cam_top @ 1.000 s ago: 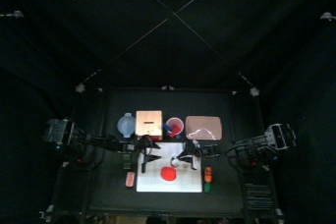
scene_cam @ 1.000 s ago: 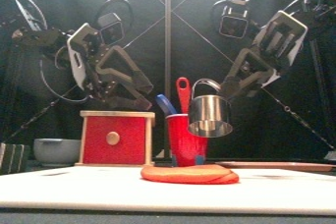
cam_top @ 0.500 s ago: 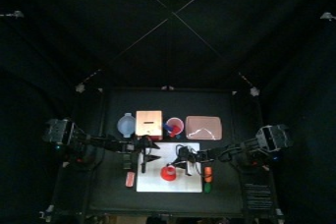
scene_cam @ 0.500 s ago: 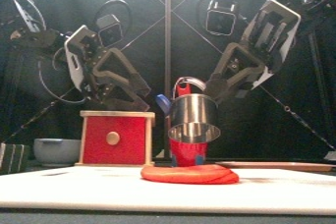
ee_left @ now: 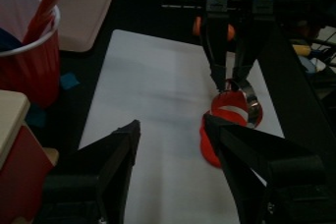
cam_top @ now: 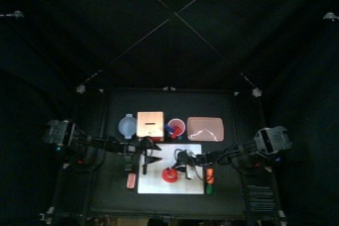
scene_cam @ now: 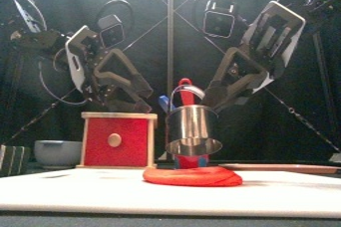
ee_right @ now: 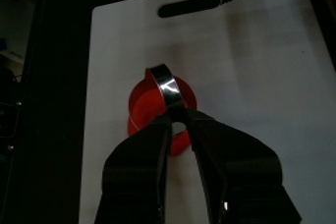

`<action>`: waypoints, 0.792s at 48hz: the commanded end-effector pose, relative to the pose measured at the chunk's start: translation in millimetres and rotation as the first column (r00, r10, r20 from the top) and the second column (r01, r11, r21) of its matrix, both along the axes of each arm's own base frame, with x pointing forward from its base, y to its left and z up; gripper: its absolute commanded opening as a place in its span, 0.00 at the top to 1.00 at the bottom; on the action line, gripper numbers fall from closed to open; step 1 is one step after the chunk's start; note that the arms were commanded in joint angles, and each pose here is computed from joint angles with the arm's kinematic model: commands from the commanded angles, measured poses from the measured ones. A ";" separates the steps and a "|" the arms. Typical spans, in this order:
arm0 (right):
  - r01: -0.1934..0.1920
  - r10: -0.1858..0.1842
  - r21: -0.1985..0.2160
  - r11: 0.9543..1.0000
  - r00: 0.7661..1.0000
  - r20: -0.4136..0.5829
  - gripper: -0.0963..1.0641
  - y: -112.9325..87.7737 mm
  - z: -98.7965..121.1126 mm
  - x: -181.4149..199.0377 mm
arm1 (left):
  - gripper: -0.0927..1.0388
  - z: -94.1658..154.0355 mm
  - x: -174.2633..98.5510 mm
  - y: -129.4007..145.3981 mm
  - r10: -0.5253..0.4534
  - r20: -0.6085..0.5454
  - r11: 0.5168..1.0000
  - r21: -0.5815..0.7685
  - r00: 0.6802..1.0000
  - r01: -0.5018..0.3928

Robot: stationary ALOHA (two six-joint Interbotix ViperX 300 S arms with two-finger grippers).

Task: Get the cutter from the drawer then cut the dough then place the extra dough in the bowl
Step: Cut the dough

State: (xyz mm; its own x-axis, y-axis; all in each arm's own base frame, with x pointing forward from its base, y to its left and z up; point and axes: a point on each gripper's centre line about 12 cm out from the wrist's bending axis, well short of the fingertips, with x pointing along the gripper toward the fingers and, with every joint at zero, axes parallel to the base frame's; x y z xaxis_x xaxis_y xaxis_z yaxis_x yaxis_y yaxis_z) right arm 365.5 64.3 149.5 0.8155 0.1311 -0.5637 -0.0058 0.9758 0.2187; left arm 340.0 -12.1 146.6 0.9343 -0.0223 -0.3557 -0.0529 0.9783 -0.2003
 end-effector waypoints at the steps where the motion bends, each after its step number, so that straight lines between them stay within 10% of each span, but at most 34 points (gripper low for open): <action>1: -0.003 0.003 0.007 1.000 0.999 0.041 0.40 2.6 12.9 8.0 | 0.12 7.2 2.8 -1.2 -0.004 0.025 1.000 0.001 1.000 0.004; 38: -0.007 0.007 0.001 1.000 0.999 0.033 0.40 3.9 7.6 14.7 | 0.12 5.3 1.1 -1.1 -0.004 0.018 1.000 0.001 1.000 0.004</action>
